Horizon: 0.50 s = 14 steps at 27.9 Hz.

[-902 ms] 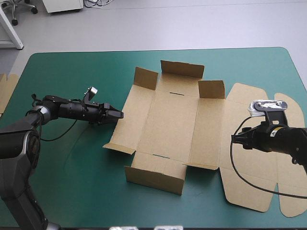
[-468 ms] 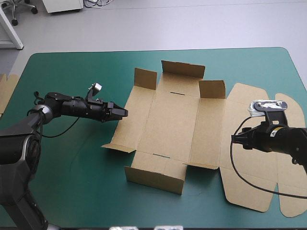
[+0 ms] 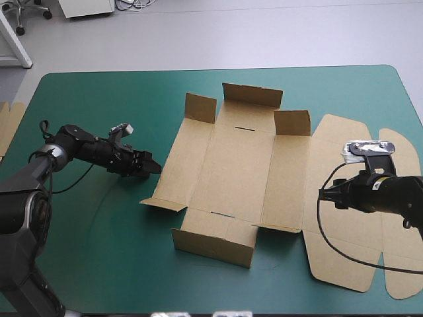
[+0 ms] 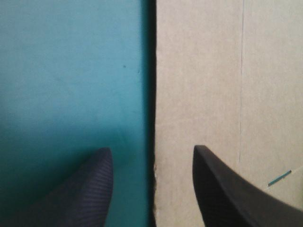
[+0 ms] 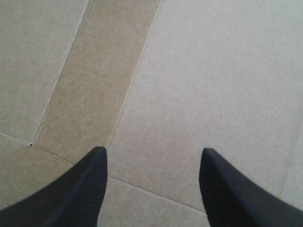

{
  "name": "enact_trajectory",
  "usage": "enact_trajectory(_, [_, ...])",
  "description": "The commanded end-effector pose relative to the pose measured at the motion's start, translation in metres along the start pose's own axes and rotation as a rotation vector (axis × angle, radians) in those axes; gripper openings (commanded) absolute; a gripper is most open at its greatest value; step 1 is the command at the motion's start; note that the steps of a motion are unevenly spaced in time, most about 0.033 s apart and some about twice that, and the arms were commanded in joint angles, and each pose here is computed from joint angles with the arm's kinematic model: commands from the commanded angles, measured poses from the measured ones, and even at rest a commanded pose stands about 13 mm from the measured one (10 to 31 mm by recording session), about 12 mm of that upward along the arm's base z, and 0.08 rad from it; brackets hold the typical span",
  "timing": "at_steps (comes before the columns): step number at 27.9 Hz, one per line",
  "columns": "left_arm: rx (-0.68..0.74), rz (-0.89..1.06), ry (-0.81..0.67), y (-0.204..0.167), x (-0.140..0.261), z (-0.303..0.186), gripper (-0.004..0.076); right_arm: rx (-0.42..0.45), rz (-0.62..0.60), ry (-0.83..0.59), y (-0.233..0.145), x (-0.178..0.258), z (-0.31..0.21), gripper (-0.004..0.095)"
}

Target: Fold the box

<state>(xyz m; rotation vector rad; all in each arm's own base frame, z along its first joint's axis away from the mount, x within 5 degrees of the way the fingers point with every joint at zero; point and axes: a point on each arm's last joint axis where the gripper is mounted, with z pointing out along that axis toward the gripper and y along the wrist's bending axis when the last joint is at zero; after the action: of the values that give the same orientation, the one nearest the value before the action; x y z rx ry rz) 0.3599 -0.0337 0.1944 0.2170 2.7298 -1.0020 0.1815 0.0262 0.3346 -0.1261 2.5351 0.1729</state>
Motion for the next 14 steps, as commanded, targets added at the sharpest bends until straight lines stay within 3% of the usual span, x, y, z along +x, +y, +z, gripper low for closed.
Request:
enact_trajectory(1, [0.022, 0.055, -0.005, -0.023, -0.004, 0.007, 0.0402, 0.006, 0.002, -0.079, -0.001, -0.009, -0.011, 0.0540])
enact_trajectory(9, [0.134, 0.089, 0.107, -0.051, 0.003, 0.043, 0.0403, 0.006, 0.002, -0.079, -0.001, -0.009, -0.011, 0.0540])
enact_trajectory(12, [0.300, 0.089, 0.081, -0.066, 0.002, 0.040, 0.0402, 0.006, 0.002, -0.080, -0.001, -0.009, -0.011, 0.0540])
enact_trajectory(14, [0.489, 0.098, 0.010, -0.085, -0.004, 0.036, 0.0402, 0.006, 0.002, -0.080, -0.001, -0.009, -0.011, 0.0540])
